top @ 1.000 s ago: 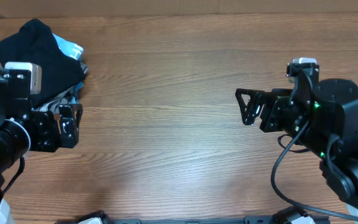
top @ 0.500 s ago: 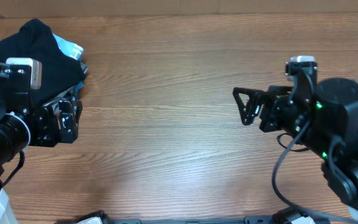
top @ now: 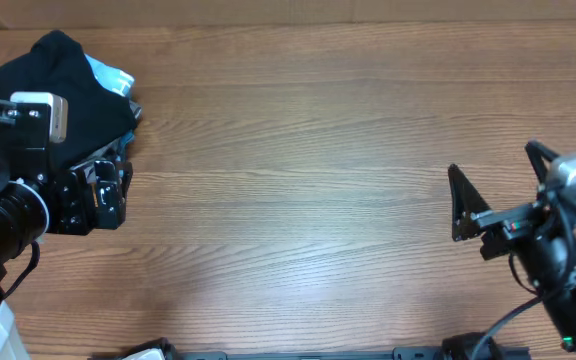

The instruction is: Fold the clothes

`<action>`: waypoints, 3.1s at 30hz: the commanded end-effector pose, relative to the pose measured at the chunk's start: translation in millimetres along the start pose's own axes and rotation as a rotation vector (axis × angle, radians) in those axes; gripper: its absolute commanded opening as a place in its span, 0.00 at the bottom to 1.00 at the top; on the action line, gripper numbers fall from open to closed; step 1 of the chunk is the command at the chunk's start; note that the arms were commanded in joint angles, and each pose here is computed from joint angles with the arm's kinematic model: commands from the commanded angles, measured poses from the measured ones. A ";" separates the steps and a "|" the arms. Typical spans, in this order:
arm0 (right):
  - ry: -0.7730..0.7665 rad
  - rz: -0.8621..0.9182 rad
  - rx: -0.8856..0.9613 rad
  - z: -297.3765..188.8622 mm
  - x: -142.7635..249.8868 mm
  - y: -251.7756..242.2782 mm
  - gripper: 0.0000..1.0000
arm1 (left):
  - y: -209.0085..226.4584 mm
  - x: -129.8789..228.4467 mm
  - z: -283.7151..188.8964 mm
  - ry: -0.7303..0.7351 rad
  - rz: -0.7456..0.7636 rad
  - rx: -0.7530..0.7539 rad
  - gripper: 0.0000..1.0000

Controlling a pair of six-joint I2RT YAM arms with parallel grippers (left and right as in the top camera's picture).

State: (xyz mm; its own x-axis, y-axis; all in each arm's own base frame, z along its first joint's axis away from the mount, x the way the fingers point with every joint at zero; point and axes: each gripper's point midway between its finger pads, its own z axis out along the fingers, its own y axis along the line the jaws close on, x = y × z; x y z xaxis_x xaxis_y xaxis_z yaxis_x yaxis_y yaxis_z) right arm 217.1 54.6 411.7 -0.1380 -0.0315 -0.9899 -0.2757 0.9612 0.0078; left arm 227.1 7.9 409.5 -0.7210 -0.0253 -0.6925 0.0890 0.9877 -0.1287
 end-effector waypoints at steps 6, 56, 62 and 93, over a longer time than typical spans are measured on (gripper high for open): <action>0.097 0.008 -0.019 -1.1 156.8 -0.1 1.00 | 1.1 0.2 3.0 0.010 -0.021 -0.002 1.00; 0.116 0.178 -0.021 40.8 266.8 -7.0 1.00 | -15.7 -19.2 -3.4 -0.214 0.174 -0.037 1.00; 0.116 0.178 -0.021 40.8 266.8 -7.0 1.00 | -42.1 -21.3 17.2 -0.455 0.298 0.036 1.00; 0.116 0.178 -0.021 40.8 266.8 -7.0 1.00 | -33.2 182.1 180.2 -0.552 0.261 0.145 1.00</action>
State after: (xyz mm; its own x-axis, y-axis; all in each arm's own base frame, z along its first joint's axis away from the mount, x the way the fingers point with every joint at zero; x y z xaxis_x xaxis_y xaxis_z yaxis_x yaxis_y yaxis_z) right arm 220.9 50.7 141.6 -0.3019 0.1003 -0.9480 -0.2559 0.9494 0.1820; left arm 213.9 -52.1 174.5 -0.1982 0.1108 -0.9739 0.3116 0.9492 0.0446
